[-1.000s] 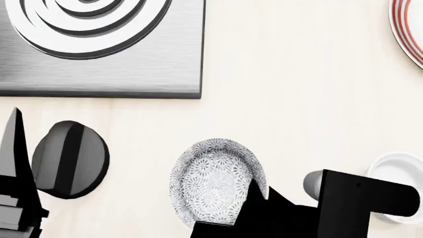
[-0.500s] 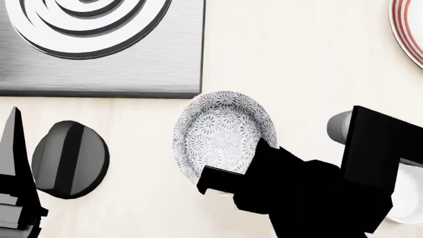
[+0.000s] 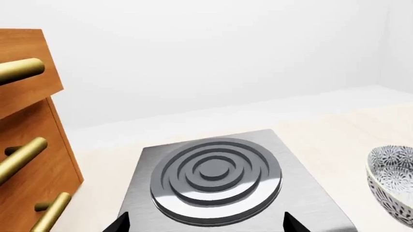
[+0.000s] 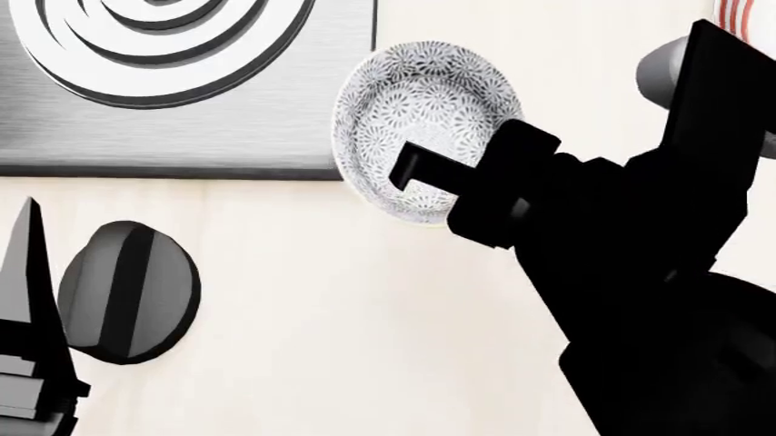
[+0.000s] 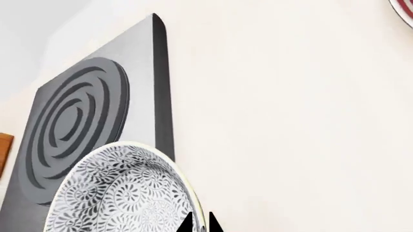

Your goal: Pick the akita bowl next to the ramekin and place it on the plate.

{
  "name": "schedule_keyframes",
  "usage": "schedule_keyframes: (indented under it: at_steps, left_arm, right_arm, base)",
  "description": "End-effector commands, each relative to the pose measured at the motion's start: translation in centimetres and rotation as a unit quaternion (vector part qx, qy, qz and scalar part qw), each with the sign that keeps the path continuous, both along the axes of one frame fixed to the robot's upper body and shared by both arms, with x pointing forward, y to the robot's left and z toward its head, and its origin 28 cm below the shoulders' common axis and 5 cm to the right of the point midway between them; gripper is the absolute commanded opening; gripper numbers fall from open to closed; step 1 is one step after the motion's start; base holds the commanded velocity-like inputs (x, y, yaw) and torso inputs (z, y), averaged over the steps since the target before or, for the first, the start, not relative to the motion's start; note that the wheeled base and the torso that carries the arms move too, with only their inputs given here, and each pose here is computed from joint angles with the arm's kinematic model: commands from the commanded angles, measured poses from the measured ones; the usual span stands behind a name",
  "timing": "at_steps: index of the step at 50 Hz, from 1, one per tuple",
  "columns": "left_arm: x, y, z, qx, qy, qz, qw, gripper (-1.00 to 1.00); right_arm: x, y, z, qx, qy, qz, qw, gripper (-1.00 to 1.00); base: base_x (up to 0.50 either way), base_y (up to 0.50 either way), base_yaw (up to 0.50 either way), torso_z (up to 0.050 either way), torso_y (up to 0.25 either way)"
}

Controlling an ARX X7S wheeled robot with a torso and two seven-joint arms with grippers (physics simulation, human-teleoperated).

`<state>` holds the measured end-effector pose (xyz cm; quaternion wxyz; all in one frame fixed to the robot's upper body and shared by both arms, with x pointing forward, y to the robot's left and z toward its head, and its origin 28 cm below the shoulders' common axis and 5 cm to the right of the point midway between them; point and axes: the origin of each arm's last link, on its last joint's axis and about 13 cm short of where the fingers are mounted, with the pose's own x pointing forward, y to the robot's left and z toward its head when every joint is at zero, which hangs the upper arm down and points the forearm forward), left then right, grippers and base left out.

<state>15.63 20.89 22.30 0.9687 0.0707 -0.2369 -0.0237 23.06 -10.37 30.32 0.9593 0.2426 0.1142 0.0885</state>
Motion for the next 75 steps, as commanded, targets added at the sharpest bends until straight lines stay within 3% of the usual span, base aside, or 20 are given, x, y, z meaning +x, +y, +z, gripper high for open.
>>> schedule_keyframes:
  at_steps: [1,10,24,75]
  left_arm:
    - [0.1,0.0,-0.2,-0.002,0.006,-0.003,1.0,1.0]
    - [0.1,0.1,-0.1,-0.002,0.002,0.001,1.0,1.0]
    - [0.1,0.2,0.0,-0.003,0.0,0.005,1.0,1.0]
    - [0.5,0.4,-0.5,0.0,0.006,0.007,1.0,1.0]
  right_arm:
    - [2.2,-0.6,2.2,0.033,-0.017,0.011,0.999,-1.0]
    - [4.3,-1.1,2.6,0.053,-0.008,0.011,0.999,-1.0]
    - [7.0,-2.6,4.0,0.063,-0.007,-0.035,0.997,-1.0]
    - [13.2,-6.7,8.1,0.101,0.041,-0.14,0.984,-1.0]
  base:
    - [0.0,0.0,0.0,0.0,0.0]
    - [0.0,0.0,0.0,0.0,0.0]
    - [0.0,0.0,0.0,0.0,0.0]
    - [0.0,0.0,0.0,0.0,0.0]
